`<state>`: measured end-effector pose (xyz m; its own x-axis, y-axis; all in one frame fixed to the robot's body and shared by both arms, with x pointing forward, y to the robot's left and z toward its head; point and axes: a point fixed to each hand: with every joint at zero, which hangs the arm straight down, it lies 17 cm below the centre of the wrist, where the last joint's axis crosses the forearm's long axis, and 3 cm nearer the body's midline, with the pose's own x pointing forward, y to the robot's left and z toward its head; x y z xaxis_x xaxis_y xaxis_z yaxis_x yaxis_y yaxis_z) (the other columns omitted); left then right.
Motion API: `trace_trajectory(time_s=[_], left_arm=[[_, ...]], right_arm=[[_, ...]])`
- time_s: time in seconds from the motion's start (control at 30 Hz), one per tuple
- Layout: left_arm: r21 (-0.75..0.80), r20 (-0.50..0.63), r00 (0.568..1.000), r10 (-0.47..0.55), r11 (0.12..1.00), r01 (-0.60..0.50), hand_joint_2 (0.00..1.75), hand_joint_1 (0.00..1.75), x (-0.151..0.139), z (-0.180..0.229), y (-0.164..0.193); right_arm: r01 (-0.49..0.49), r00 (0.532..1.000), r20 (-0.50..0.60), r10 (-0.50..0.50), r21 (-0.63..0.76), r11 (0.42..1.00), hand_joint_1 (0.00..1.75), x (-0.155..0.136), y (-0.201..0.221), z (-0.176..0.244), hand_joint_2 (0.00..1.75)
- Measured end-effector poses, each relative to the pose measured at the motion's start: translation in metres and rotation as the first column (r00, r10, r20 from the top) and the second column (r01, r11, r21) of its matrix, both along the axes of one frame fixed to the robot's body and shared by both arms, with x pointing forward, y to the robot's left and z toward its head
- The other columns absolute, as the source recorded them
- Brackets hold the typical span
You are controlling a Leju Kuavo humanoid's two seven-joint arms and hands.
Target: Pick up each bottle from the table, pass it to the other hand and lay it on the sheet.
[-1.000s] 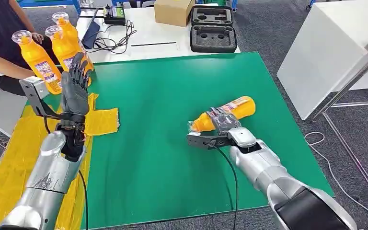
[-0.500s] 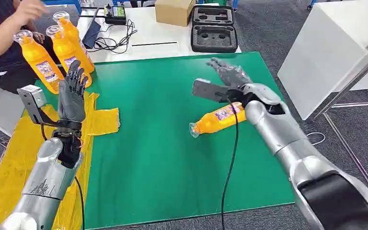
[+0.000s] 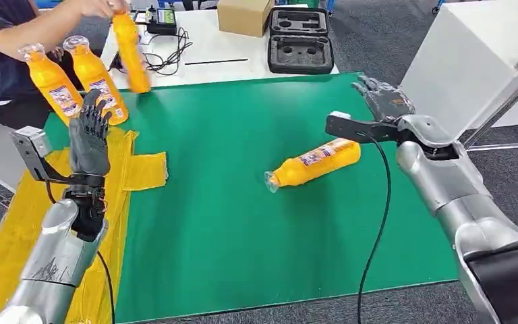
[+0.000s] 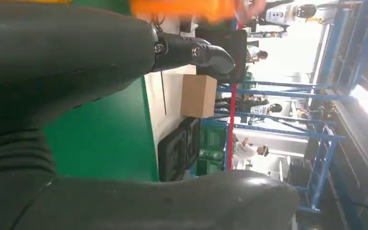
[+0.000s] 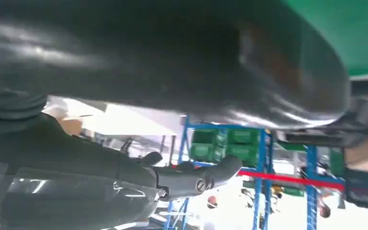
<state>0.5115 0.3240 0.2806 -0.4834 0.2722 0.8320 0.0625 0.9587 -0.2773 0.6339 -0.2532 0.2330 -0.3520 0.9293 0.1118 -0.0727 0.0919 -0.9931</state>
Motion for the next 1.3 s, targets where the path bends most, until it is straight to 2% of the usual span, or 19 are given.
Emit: trace_trajectory(time_s=[0.2, 0.37, 0.77, 0.8, 1.03, 1.3], left_arm=[[-0.026, 0.017, 1.0, -0.004, 1.0, 0.004, 0.0, 0.0, -0.002, 0.008, 0.003], [-0.029, 0.017, 1.0, -0.004, 1.0, 0.004, 0.0, 0.0, -0.002, 0.008, 0.004], [-0.028, 0.025, 1.0, -0.006, 1.0, 0.007, 0.0, 0.0, -0.001, 0.011, 0.003], [-0.028, 0.026, 1.0, -0.006, 1.0, 0.007, 0.0, 0.0, -0.001, 0.011, 0.003], [-0.027, 0.032, 1.0, 0.001, 1.0, 0.0, 0.0, 0.0, -0.002, 0.012, 0.004], [-0.016, 0.038, 0.999, 0.0, 1.0, 0.001, 0.0, 0.0, -0.003, 0.012, 0.003]], right_arm=[[-0.095, 0.99, -0.115, 0.082, -0.113, 0.989, 0.0, -0.015, -0.022, -0.049, 1.75], [-0.109, 0.981, -0.18, 0.077, -0.172, 0.979, 0.0, -0.023, -0.045, -0.075, 1.75], [-0.124, 0.968, -0.242, 0.066, -0.232, 0.965, 0.0, -0.03, -0.055, -0.098, 1.75], [-0.123, 0.968, -0.244, 0.064, -0.236, 0.964, 0.0, -0.03, -0.054, -0.099, 0.0], [-0.115, 0.965, -0.256, 0.052, -0.234, 0.965, 0.0, -0.03, -0.041, -0.107, 0.0], [-0.15, 0.951, -0.294, 0.096, -0.168, 0.974, 0.0, -0.036, -0.013, -0.117, 0.0]])
